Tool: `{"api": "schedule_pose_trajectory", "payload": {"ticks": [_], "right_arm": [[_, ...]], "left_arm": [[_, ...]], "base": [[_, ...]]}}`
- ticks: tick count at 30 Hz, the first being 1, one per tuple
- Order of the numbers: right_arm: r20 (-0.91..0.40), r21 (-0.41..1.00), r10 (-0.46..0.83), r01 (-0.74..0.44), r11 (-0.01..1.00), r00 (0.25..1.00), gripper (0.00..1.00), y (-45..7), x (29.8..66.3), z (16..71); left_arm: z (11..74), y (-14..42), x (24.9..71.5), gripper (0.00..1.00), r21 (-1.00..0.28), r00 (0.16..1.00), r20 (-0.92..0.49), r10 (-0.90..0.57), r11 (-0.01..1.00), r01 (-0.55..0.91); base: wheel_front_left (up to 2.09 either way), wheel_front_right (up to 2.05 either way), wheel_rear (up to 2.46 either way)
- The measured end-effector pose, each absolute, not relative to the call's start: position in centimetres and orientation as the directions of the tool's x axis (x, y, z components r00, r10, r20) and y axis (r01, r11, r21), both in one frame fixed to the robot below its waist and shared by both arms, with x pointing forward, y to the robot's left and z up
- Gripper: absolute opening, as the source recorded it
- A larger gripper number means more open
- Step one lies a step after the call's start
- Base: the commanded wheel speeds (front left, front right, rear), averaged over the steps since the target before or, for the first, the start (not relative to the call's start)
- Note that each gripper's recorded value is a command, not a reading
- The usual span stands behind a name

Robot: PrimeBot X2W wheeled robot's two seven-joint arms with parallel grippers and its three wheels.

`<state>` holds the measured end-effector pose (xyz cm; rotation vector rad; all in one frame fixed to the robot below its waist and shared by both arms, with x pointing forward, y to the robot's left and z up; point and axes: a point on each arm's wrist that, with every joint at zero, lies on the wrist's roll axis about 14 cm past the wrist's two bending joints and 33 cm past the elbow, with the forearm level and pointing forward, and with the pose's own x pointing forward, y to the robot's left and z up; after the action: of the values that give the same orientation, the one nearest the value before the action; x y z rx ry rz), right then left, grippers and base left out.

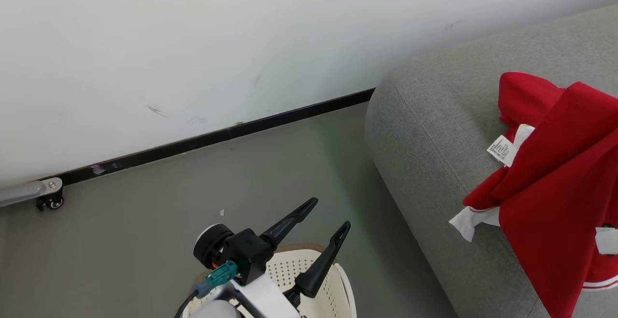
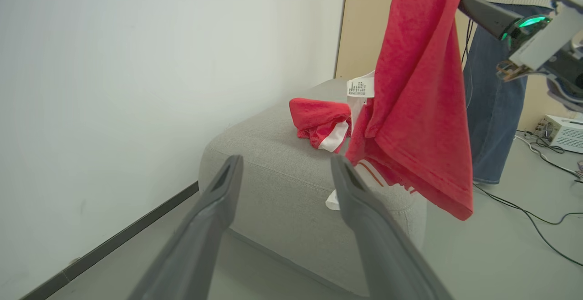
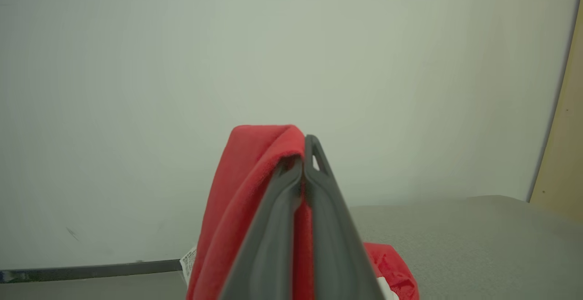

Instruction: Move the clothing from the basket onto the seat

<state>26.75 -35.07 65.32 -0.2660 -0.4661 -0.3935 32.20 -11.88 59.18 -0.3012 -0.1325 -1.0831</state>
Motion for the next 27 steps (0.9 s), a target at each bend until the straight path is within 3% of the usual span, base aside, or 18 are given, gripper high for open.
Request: {"api": "schedule_pose_trajectory", "payload": {"ticks": [16, 23, 27], "right_arm": [[0.478, -0.156, -0.296, 0.412, 0.898, 0.827, 0.00, -34.8, 27.3, 65.2], [0.464, -0.155, -0.240, 0.345, 0.926, 0.853, 0.00, -33.3, 29.1, 64.8], [0.518, -0.146, -0.203, 0.320, 0.936, 0.831, 0.00, -33.2, 31.0, 67.3]], "left_arm": [[59.1, -11.9, 31.9, 1.00, -0.181, 0.465, 0.261, -0.846, 0.430, 0.885], [59.3, -11.2, 32.2, 1.00, -0.185, 0.486, 0.267, -0.832, 0.451, 0.873], [59.4, -10.7, 32.6, 1.00, -0.191, 0.502, 0.272, -0.821, 0.465, 0.864]], "base": [[0.00, 0.00, 0.00], [0.00, 0.00, 0.00], [0.00, 0.00, 0.00]]}}
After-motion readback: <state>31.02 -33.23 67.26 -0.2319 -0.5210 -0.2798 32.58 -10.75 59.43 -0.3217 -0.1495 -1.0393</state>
